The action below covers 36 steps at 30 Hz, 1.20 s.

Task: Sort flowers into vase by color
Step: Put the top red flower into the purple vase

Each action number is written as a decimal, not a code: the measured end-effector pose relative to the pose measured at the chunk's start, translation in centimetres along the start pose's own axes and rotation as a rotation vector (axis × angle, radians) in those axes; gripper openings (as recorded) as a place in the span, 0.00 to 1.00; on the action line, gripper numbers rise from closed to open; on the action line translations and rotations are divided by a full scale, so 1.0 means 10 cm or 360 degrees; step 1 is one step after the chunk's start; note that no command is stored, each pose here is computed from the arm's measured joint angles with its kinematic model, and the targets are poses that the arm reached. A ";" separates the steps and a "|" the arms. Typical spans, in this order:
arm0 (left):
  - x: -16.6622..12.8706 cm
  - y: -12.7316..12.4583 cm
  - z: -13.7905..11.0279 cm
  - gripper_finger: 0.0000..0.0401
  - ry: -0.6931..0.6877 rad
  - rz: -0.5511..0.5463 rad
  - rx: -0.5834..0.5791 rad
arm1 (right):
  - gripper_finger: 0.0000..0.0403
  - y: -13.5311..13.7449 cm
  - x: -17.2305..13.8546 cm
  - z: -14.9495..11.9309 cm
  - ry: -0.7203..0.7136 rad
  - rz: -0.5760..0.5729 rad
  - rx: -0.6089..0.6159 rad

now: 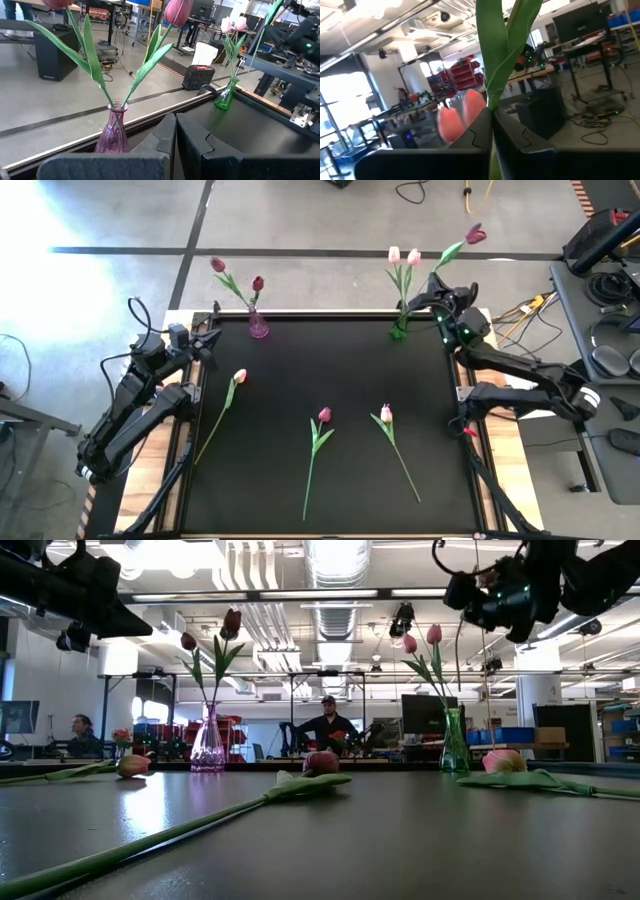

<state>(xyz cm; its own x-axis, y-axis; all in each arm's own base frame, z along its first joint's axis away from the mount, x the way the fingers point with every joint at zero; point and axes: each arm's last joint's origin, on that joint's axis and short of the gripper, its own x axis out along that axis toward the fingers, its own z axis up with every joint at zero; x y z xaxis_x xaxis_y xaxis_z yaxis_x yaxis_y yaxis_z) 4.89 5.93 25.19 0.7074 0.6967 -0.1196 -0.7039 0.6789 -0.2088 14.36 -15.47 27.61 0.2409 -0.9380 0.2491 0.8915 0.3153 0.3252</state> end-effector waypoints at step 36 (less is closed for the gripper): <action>0.00 0.03 -0.03 0.00 0.0030 0.0117 -0.0008 | 0.02 -0.13 0.33 -0.61 0.0176 -0.0024 -0.0248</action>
<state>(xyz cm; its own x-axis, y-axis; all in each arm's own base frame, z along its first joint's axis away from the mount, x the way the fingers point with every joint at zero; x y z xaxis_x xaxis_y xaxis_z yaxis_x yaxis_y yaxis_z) 4.74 6.05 24.86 0.6551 0.7399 -0.1530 -0.7535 0.6250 -0.2037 16.33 -19.86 22.41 0.2600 -0.9553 0.1405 0.9420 0.2829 0.1805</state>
